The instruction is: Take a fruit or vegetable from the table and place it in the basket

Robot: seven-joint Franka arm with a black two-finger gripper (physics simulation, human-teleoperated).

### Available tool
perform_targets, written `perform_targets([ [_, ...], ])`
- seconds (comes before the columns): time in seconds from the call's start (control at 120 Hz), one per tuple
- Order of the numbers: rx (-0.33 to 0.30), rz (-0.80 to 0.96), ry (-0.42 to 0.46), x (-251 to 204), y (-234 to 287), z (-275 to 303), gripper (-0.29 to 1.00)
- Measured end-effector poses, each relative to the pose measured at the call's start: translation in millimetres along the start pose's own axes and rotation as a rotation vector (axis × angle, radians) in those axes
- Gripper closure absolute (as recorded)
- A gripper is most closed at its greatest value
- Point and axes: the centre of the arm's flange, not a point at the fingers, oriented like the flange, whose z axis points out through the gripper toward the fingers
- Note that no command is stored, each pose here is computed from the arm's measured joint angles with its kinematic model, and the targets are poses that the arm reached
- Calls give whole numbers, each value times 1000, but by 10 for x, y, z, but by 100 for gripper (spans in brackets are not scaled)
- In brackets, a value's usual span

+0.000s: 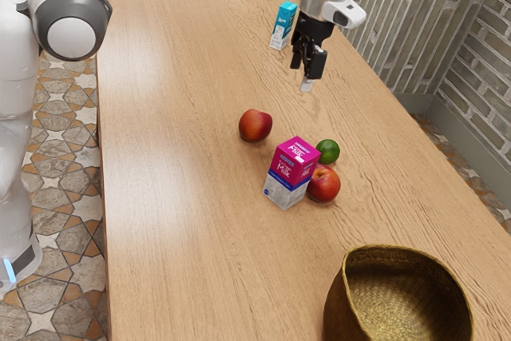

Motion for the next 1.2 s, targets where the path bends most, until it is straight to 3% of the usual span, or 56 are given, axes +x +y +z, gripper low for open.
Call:
perform_targets([
  [0.35,0,6,-2,36,33,30,0],
  [0.575,49,26,65,607,164,44,0],
  [0.8,56,46,76,827,264,177,0],
  [1.2,50,31,66,890,128,304,0],
])
